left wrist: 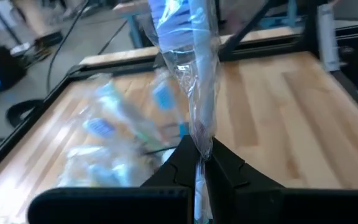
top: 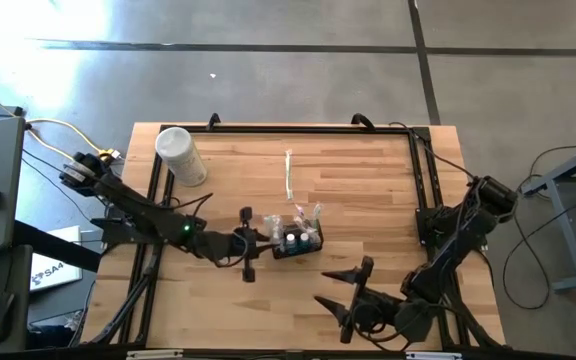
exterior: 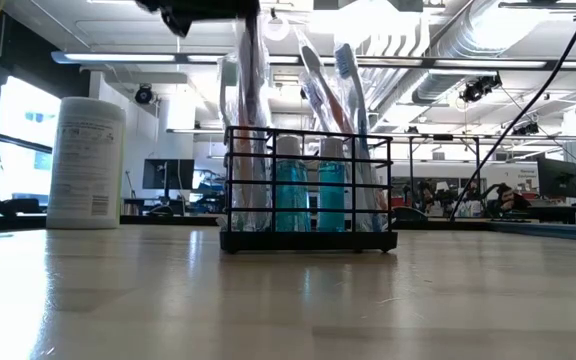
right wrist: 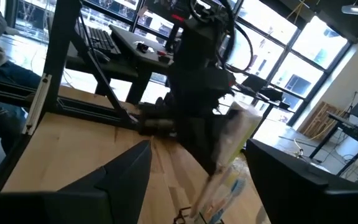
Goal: Pick & Place toothbrushing station
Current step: Put the purple toothbrush into the black wire organizer
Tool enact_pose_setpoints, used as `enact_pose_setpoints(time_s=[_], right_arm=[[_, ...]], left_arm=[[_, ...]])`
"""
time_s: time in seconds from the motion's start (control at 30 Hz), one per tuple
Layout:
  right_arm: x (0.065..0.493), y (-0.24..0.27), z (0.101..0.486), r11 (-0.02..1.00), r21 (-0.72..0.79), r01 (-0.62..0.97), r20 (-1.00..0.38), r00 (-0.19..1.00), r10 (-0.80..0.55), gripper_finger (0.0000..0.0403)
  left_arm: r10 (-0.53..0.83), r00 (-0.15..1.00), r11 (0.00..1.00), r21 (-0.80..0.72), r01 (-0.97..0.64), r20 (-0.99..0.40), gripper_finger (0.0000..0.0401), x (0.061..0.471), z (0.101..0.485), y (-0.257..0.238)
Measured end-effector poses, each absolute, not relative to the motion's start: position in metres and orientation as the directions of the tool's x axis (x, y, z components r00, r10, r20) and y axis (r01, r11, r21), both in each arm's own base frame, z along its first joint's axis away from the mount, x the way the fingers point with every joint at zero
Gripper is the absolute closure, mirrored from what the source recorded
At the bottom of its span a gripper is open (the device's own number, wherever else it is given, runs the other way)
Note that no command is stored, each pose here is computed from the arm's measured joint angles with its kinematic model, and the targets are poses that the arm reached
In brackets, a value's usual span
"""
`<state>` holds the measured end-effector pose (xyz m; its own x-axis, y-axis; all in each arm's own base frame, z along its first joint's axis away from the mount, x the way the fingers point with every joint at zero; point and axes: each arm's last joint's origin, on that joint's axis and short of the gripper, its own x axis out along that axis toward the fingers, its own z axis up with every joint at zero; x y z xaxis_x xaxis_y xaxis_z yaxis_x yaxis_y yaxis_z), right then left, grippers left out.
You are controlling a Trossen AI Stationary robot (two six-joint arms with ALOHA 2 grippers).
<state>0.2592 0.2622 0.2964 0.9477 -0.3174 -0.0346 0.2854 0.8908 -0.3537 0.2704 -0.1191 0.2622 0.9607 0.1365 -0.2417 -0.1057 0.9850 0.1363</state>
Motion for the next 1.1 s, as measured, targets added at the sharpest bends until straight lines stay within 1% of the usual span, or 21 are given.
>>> enact_pose_setpoints(time_s=[0.13, 0.27, 0.37, 0.47, 0.53, 0.6, 0.83, 0.9, 1.1], right_arm=[[0.262, 0.260, 0.296, 0.901, -0.343, 0.265, -0.037, 0.955, -0.294, 0.0149], [0.263, 0.259, 0.296, 0.900, -0.346, 0.266, -0.040, 0.954, -0.297, 0.0149], [0.263, 0.260, 0.295, 0.898, -0.353, 0.265, -0.044, 0.954, -0.298, 0.0149], [0.261, 0.261, 0.295, 0.897, -0.358, 0.259, -0.046, 0.955, -0.294, 0.0149], [0.260, 0.263, 0.295, 0.900, -0.354, 0.253, -0.046, 0.957, -0.288, 0.0149], [0.259, 0.263, 0.295, 0.901, -0.353, 0.252, -0.046, 0.957, -0.286, 0.0149], [0.260, 0.263, 0.295, 0.901, -0.352, 0.254, -0.046, 0.957, -0.288, 0.0149], [0.260, 0.262, 0.295, 0.901, -0.352, 0.256, -0.046, 0.956, -0.289, 0.0149], [0.263, 0.259, 0.295, 0.898, -0.349, 0.269, -0.045, 0.952, -0.302, 0.0149]], left_arm=[[0.157, 0.957, 0.982, 0.142, -0.125, -0.242, 0.0393, 0.271, 0.261, -0.116], [0.197, 0.940, 0.975, 0.158, -0.158, -0.278, 0.0393, 0.274, 0.257, -0.106], [0.166, 0.949, 0.984, 0.115, -0.139, -0.269, 0.0393, 0.280, 0.257, -0.102], [0.165, 0.939, 0.984, 0.121, -0.134, -0.301, 0.0393, 0.280, 0.252, -0.100], [0.166, 0.941, 0.985, 0.100, -0.142, -0.296, 0.0393, 0.280, 0.248, -0.100], [0.168, 0.939, 0.984, 0.101, -0.144, -0.300, 0.0393, 0.277, 0.239, -0.099], [0.151, 0.955, 0.988, 0.006, -0.155, -0.255, 0.0393, 0.264, 0.209, -0.093], [0.145, 0.959, 0.988, -0.018, -0.154, -0.244, 0.0393, 0.262, 0.207, -0.093], [0.120, 0.960, 0.991, -0.029, -0.131, -0.254, 0.0393, 0.261, 0.203, -0.093]])
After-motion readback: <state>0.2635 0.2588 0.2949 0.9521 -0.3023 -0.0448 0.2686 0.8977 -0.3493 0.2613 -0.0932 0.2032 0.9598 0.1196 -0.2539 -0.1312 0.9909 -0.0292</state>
